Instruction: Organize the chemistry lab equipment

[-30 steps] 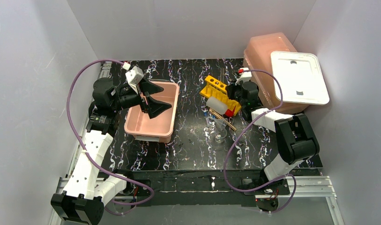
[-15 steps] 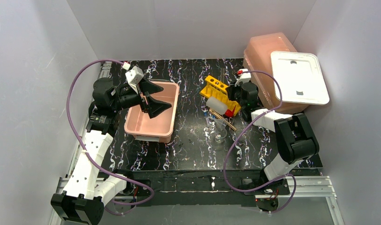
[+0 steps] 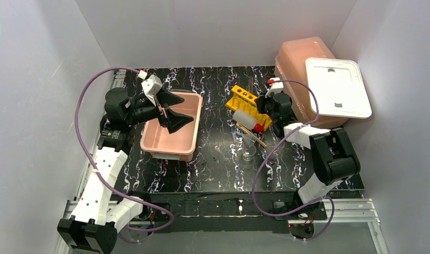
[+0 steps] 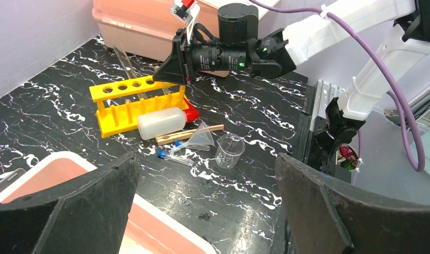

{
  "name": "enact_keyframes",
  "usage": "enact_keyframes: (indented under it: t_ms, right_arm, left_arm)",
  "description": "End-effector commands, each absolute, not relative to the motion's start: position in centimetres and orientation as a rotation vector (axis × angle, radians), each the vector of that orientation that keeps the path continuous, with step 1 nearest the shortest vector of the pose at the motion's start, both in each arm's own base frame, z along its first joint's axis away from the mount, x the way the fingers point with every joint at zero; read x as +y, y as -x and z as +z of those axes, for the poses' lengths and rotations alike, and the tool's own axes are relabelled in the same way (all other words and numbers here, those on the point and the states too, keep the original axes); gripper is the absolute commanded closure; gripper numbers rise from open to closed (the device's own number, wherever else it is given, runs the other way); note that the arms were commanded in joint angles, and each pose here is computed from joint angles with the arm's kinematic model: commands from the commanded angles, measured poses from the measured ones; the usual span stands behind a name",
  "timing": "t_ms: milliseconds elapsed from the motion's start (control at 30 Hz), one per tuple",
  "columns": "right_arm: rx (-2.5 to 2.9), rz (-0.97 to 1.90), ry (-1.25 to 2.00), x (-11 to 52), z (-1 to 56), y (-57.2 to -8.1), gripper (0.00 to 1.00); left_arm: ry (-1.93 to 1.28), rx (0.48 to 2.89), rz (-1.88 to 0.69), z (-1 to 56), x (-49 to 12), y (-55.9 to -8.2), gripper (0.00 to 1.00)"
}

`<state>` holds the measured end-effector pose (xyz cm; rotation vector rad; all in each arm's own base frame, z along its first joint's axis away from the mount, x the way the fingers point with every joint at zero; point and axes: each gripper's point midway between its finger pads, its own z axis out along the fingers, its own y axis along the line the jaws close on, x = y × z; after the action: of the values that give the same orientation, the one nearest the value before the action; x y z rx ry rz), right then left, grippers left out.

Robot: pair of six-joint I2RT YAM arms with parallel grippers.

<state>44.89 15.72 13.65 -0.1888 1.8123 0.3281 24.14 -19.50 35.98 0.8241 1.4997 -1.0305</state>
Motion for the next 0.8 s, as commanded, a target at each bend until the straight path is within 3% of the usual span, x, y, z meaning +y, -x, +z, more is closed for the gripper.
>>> enact_keyframes:
  t_ms: [0,767]
  right_arm:
    - [1.725,0.351,0.190,16.2,16.6,-45.3,0.99]
    - [1.656,0.381,0.155,16.4,17.8,-45.4,0.99]
  left_arm:
    - [-0.843,1.473,-1.014,36.6,-19.5,-23.7,0.02]
    - [-0.852,1.477,-1.017,36.6,-19.5,-23.8,0.02]
